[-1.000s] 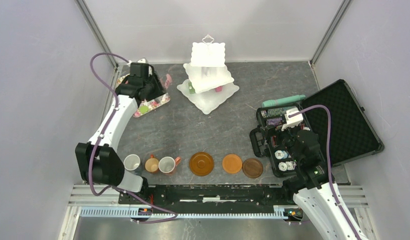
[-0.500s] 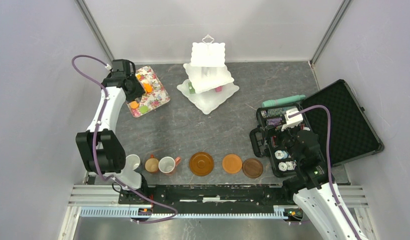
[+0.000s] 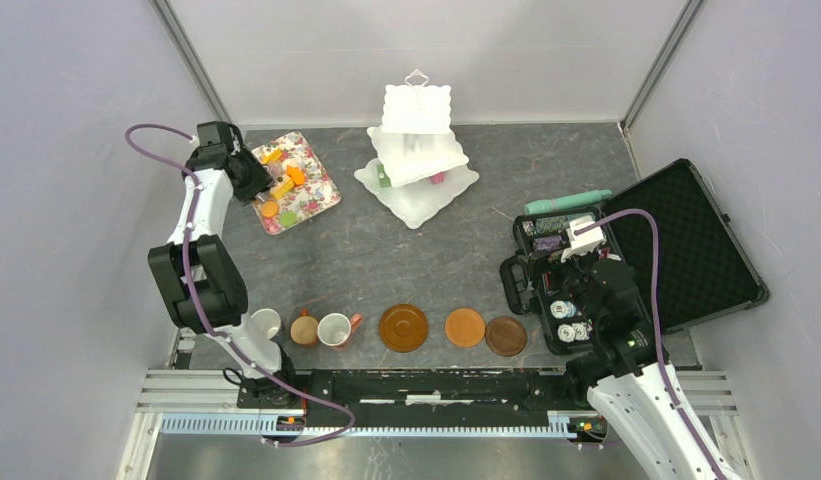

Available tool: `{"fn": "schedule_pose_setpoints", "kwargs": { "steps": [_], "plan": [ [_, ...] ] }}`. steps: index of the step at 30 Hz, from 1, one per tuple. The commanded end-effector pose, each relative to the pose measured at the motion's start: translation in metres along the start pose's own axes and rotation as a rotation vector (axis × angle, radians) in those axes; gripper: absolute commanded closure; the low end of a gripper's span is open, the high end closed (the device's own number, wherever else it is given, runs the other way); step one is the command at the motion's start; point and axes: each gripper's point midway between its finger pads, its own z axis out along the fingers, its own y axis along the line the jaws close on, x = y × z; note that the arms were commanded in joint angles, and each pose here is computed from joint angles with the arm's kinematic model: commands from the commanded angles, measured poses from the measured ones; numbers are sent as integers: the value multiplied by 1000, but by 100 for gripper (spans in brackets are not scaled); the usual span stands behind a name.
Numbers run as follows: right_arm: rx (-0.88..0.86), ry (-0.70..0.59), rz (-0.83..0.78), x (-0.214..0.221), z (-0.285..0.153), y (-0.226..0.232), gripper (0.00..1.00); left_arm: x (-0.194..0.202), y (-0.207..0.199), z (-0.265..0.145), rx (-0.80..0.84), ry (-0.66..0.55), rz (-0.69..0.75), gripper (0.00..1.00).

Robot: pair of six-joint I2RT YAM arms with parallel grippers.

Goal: Serve the afternoon tea

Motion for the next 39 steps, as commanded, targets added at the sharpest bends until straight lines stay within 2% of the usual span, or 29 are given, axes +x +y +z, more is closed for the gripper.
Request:
{"fn": "schedule_pose_setpoints", "kwargs": {
  "steps": [1,8,13,22,26,29,35,39],
  "plan": [
    [-9,-34,7,-7,2,2,2,-3,-12,8,94,-12,22,46],
    [-10,-36,6,-8,2,3,2,18,-23,9,180,45,-38,46],
    [-11,-34,6,-7,2,3,2,26,-29,-5,227,46,-70,46],
    [-10,-32,7,-7,3,3,2,30,-24,-17,210,40,-17,45],
    [-10,-25,8,-5,4,3,2,39,-36,-13,264,101,-14,45],
    [-10,-25,8,-5,3,3,2,36,-30,-13,229,85,4,45],
    [-11,-20,8,-4,5,3,2,17,-2,-24,45,39,148,44],
    [-34,-15,8,-3,5,7,2,20,-6,-21,59,52,189,45]
  ]
}}
